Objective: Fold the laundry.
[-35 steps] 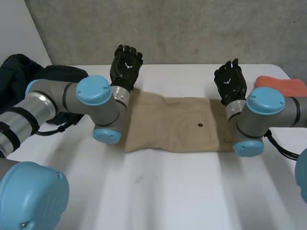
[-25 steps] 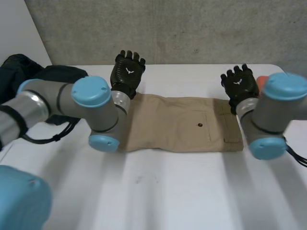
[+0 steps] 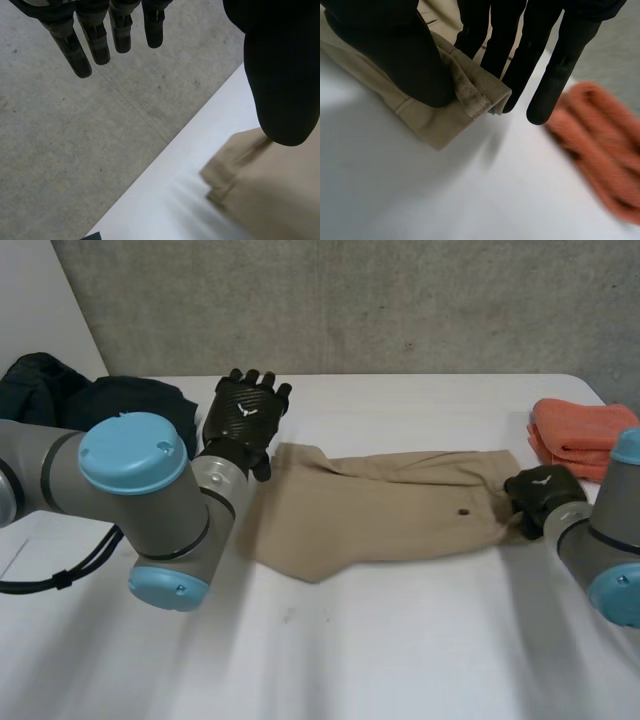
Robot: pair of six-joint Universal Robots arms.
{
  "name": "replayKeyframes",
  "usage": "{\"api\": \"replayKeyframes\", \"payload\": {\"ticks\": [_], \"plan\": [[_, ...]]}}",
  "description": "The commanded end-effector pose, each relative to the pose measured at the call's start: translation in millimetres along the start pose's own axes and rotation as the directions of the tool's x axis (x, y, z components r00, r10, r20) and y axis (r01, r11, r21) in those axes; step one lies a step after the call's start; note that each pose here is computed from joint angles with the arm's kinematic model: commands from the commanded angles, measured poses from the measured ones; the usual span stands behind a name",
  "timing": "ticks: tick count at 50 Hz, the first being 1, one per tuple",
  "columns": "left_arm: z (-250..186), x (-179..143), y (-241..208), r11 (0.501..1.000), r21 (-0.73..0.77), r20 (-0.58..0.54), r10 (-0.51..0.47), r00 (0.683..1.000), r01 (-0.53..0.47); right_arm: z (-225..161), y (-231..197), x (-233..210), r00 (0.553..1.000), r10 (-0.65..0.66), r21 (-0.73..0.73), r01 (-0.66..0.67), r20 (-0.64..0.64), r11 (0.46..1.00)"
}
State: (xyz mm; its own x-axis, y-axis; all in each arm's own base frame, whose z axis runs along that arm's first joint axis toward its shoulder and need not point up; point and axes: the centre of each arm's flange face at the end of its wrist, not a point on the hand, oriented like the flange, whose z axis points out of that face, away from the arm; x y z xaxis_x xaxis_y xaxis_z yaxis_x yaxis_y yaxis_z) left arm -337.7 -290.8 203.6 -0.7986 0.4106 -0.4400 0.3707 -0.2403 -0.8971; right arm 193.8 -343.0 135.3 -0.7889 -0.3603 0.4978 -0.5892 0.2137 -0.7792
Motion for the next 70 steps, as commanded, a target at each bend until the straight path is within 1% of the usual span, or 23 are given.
{"api": "replayKeyframes", "payload": {"ticks": [1, 4, 8, 11, 12, 14, 15, 16, 20, 23, 27, 28, 31, 32, 33, 35, 36, 41, 47, 53, 60, 66, 70], "plan": [[-12, -11, -16, 1.0, 0.022, 0.018, -0.002, 1.0, 0.001, -24, -27, 29, 0.934, -0.312, 0.043, 0.323, -0.175, 0.945], [-17, -14, -18, 1.0, 0.021, 0.02, -0.001, 1.0, 0.001, -26, -35, 28, 0.905, -0.378, 0.061, 0.396, -0.197, 0.916], [-25, -17, -23, 1.0, 0.023, 0.024, -0.003, 1.0, 0.003, -44, -72, -20, 0.888, -0.422, 0.253, 0.457, -0.18, 0.853], [-31, -20, -24, 1.0, 0.02, 0.026, -0.003, 1.0, 0.002, -73, -105, -81, 0.875, -0.464, 0.487, 0.468, -0.138, 0.738], [-32, -20, -24, 1.0, 0.019, 0.027, -0.003, 1.0, 0.002, -85, -110, -108, 0.863, -0.493, 0.576, 0.457, -0.105, 0.677], [-36, -21, -25, 1.0, 0.016, 0.026, -0.003, 1.0, 0.002, -93, -106, -139, 0.837, -0.544, 0.648, 0.445, -0.056, 0.619], [-37, -21, -25, 1.0, 0.014, 0.026, -0.003, 1.0, 0.002, -96, -102, -153, 0.819, -0.572, 0.679, 0.439, -0.033, 0.588], [-38, -21, -25, 1.0, 0.013, 0.026, -0.002, 1.0, 0.002, -100, -92, -178, 0.773, -0.634, 0.726, 0.435, 0.001, 0.532], [-42, -22, -23, 1.0, 0.004, 0.026, -0.003, 1.0, 0.003, -105, -74, -213, 0.678, -0.735, 0.784, 0.452, 0.008, 0.426], [-42, -23, -24, 1.0, 0.006, 0.031, -0.008, 1.0, 0.008, -108, -73, -217, 0.658, -0.753, 0.795, 0.462, -0.011, 0.393], [-40, -29, -26, 0.999, 0.016, 0.048, -0.049, 0.998, 0.048, -109, -78, -212, 0.696, -0.717, 0.79, 0.429, 0.02, 0.439], [-38, -32, -28, 0.997, 0.025, 0.056, -0.069, 0.996, 0.068, -112, -88, -203, 0.747, -0.661, 0.789, 0.368, 0.064, 0.492], [-34, -38, -32, 0.994, 0.042, 0.07, -0.101, 0.992, 0.098, -120, -109, -181, 0.844, -0.505, 0.77, 0.198, 0.181, 0.607], [-31, -41, -35, 0.992, 0.057, 0.078, -0.119, 0.99, 0.115, -123, -121, -164, 0.892, -0.359, 0.735, 0.046, 0.275, 0.677], [-30, -43, -37, 0.99, 0.066, 0.082, -0.128, 0.988, 0.123, -123, -126, -156, 0.905, -0.281, 0.709, -0.033, 0.321, 0.705], [-28, -44, -43, 0.987, 0.082, 0.082, -0.145, 0.986, 0.138, -117, -132, -136, 0.913, -0.127, 0.647, -0.172, 0.388, 0.743], [-26, -43, -49, 0.983, 0.103, 0.076, -0.161, 0.984, 0.153, -108, -131, -117, 0.901, 0.014, 0.569, -0.285, 0.433, 0.772], [-24, -28, -65, 0.967, 0.132, 0.019, -0.22, 0.975, 0.216, -83, -123, -66, 0.875, 0.233, 0.394, -0.41, 0.424, 0.822], [-28, 23, -55, 0.962, 0.005, -0.112, -0.272, 0.956, 0.274, -59, -109, -63, 0.863, 0.28, 0.238, -0.403, 0.421, 0.884], [-35, 65, -10, 0.944, -0.23, -0.175, -0.278, 0.944, 0.236, -26, -88, -79, 0.852, 0.28, 0.094, -0.354, 0.442, 0.93], [-37, 68, 33, 0.911, -0.376, -0.083, -0.213, 0.973, 0.168, -8, -61, -99, 0.876, 0.175, 0.027, -0.209, 0.45, 0.978], [-37, 57, 41, 0.889, -0.436, -0.073, -0.193, 0.978, 0.143, -10, -63, -94, 0.91, 0.063, 0.074, -0.102, 0.41, 0.992], [-36, 54, 31, 0.898, -0.413, -0.086, -0.205, 0.975, 0.152, -20, -78, -78, 0.939, 0.036, 0.123, -0.083, 0.341, 0.989]]}}
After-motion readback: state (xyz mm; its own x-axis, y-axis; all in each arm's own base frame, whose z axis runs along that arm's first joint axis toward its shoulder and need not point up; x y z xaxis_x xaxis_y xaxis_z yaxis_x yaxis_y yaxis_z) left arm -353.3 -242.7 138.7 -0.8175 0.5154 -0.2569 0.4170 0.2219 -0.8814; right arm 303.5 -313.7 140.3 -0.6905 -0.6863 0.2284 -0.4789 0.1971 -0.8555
